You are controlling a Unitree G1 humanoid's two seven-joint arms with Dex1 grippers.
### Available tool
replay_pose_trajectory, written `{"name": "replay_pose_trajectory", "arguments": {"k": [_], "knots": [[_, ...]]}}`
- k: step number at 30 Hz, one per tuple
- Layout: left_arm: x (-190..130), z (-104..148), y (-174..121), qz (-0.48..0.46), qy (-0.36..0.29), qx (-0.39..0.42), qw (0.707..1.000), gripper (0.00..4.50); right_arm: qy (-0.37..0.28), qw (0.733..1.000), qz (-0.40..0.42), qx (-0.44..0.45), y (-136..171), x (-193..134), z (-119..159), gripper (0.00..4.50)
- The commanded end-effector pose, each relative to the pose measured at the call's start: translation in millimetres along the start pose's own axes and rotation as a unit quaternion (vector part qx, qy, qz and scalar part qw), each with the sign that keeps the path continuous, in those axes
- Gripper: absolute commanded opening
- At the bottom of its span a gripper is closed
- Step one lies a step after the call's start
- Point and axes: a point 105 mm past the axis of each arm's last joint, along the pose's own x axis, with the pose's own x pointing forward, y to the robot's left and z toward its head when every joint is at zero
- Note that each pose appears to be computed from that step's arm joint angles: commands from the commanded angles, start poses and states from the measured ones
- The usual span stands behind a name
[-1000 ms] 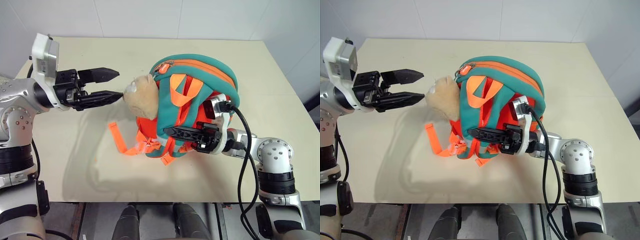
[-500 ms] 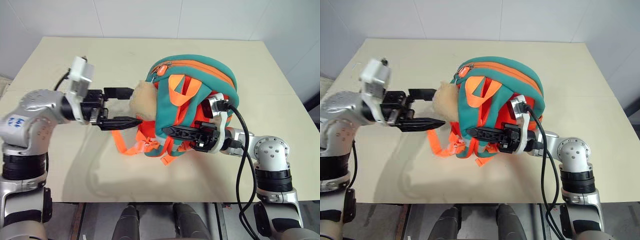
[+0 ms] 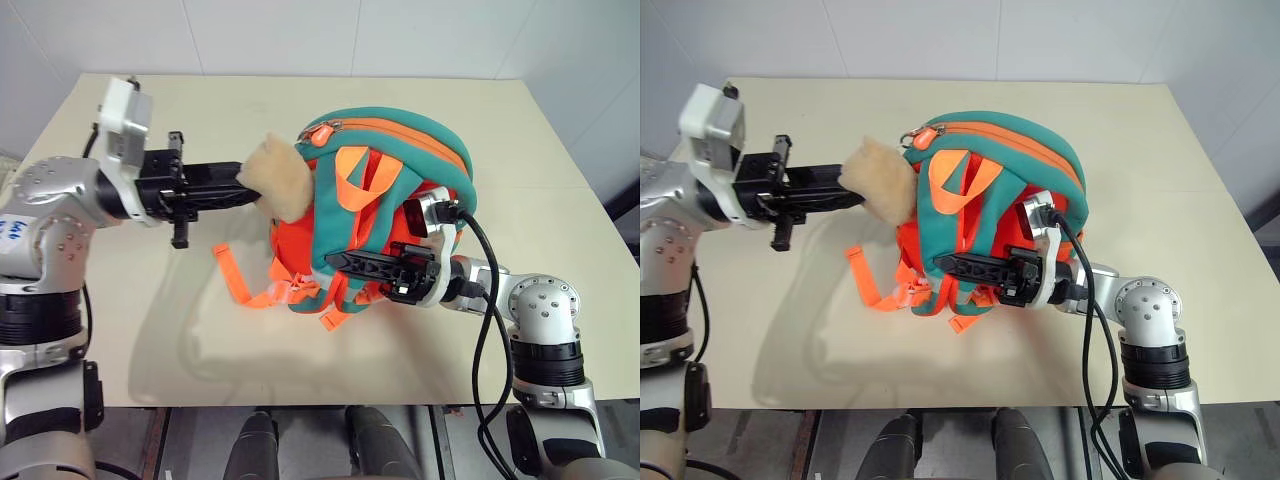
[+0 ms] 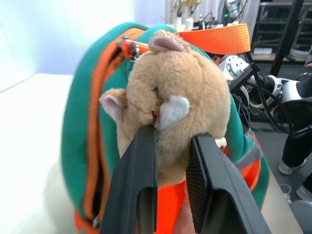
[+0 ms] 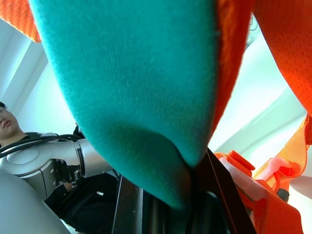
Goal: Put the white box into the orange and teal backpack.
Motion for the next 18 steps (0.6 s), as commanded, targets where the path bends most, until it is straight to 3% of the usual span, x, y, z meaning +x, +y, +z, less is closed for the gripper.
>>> {"name": "replay_pose_trajectory", "arguments": {"k": [1, 5, 9, 14, 18], "knots": [[-31.4, 7.0, 8.7, 0.044, 0.031, -0.003, 0.999, 0.46, -0.006, 1.0, 0.017, -0.013, 7.6, 1.9, 3.4, 0.01], [-63.3, -23.8, 22.6, 0.084, 0.127, -0.026, 0.988, 0.46, -0.005, 1.0, 0.018, -0.012, 7.3, 2.7, 3.7, 0.01], [-78.4, -84.7, 36.7, 0.091, 0.203, -0.068, 0.973, 0.46, -0.006, 1.0, 0.021, -0.009, 7.0, 3.9, 3.6, 0.01], [-45.5, -128.5, 47.5, 0.061, 0.204, -0.076, 0.974, 0.46, -0.008, 1.0, 0.02, -0.009, 6.0, 6.0, 4.4, 0.01], [0.6, -149.8, 32.4, -0.011, 0.175, -0.083, 0.981, 0.46, -0.015, 1.0, 0.017, -0.016, 7.0, 6.0, 6.7, 0.01]]}}
